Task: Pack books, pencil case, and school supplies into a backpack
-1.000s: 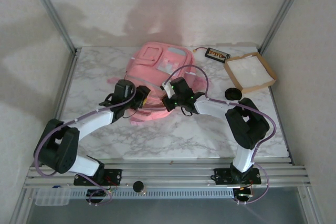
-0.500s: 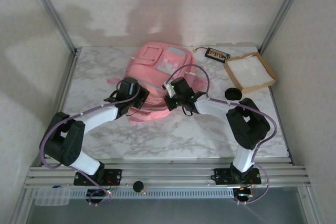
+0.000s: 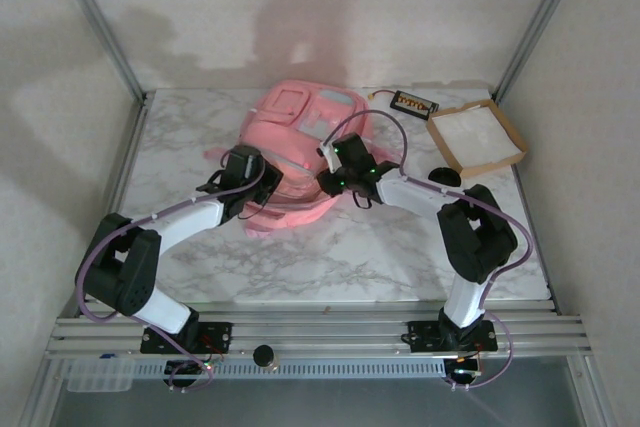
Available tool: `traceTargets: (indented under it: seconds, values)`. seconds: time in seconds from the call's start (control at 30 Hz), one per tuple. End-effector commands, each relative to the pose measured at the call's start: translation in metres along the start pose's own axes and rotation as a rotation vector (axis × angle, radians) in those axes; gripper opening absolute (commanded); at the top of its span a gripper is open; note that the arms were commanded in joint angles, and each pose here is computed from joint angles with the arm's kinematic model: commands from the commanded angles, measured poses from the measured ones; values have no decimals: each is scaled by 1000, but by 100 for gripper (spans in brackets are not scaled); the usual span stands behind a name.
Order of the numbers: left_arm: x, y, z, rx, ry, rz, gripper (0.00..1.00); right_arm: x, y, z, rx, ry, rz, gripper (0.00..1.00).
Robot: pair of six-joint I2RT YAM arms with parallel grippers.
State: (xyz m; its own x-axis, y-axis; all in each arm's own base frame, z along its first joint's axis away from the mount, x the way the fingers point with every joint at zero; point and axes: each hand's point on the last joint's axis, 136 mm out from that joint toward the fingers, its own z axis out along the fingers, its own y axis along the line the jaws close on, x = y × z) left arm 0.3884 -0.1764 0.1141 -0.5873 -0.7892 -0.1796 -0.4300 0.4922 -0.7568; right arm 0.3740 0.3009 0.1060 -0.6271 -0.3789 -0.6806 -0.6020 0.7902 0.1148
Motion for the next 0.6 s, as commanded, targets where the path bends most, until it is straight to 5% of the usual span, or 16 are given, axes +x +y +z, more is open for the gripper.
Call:
traceTargets:
  seconds: [0.0, 0.07, 0.2, 0.27, 0.4, 0.57]
  values:
    - [-31, -10, -8, -18, -84, 72, 25, -24, -21, -38, 52, -98, 69, 35]
    - [-35, -15, -20, -13, -107, 127, 51, -33, -30, -61, 90, -154, 108, 56]
    - [-56, -5, -62, -66, -250, 209, 85, -38, -86, -113, 289, -288, 241, 98]
    - [-73, 2, -88, -100, -337, 253, 99, -26, -127, -139, 452, -342, 336, 99]
    - [-139, 33, -159, -302, -701, 329, 99, 22, -208, -191, 752, -455, 522, 99]
    - [-178, 88, -223, -569, -1119, 400, 100, 77, -251, -202, 880, -555, 524, 99]
